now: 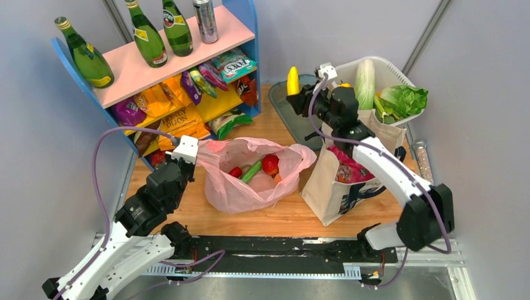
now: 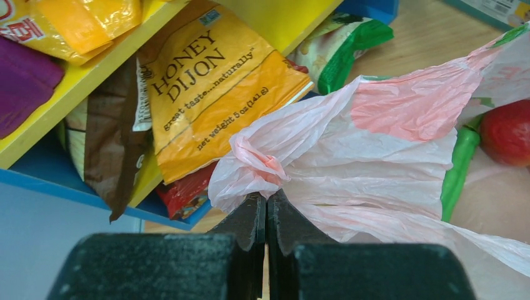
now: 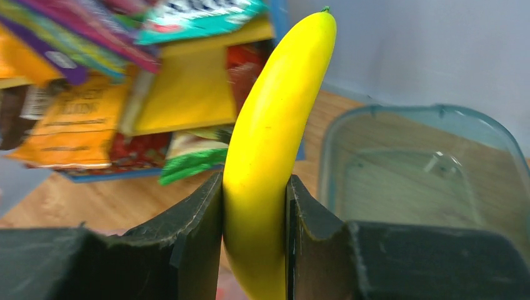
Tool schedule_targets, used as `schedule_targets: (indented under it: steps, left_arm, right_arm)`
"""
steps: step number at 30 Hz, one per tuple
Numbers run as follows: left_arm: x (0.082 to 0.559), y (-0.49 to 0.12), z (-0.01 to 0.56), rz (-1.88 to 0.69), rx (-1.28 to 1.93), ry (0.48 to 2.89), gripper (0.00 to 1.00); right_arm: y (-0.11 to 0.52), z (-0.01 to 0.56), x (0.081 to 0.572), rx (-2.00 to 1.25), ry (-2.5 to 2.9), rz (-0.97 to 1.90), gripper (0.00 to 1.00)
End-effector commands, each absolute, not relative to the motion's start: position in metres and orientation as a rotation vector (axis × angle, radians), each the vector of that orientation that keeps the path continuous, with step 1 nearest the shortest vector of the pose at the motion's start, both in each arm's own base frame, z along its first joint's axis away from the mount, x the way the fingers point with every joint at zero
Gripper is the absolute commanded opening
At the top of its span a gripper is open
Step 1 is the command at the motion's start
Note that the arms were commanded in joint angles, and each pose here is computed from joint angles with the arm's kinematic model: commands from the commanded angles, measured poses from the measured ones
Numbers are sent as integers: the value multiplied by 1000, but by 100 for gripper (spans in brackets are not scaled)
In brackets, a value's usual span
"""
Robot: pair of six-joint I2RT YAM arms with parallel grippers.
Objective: Untie the knot of the grocery bags and take out the mixed food
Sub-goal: Place the fake fruit in the bin.
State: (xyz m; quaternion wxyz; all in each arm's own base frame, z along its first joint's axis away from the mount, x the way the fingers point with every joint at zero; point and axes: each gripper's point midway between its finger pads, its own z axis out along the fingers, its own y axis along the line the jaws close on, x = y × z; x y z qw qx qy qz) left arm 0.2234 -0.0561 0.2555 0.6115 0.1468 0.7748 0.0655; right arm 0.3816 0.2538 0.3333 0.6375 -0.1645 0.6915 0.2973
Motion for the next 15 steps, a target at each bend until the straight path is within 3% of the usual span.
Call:
schedule_targets:
  steps: [1,15]
  left_arm:
    - [225,-40,273,203,218,1752,0]
    - [216,-13,283,273,96,1711,0]
  right_arm:
    - [235,307,432,-380,1681,641,0]
    - [228,203,527,-427,1913,547,0]
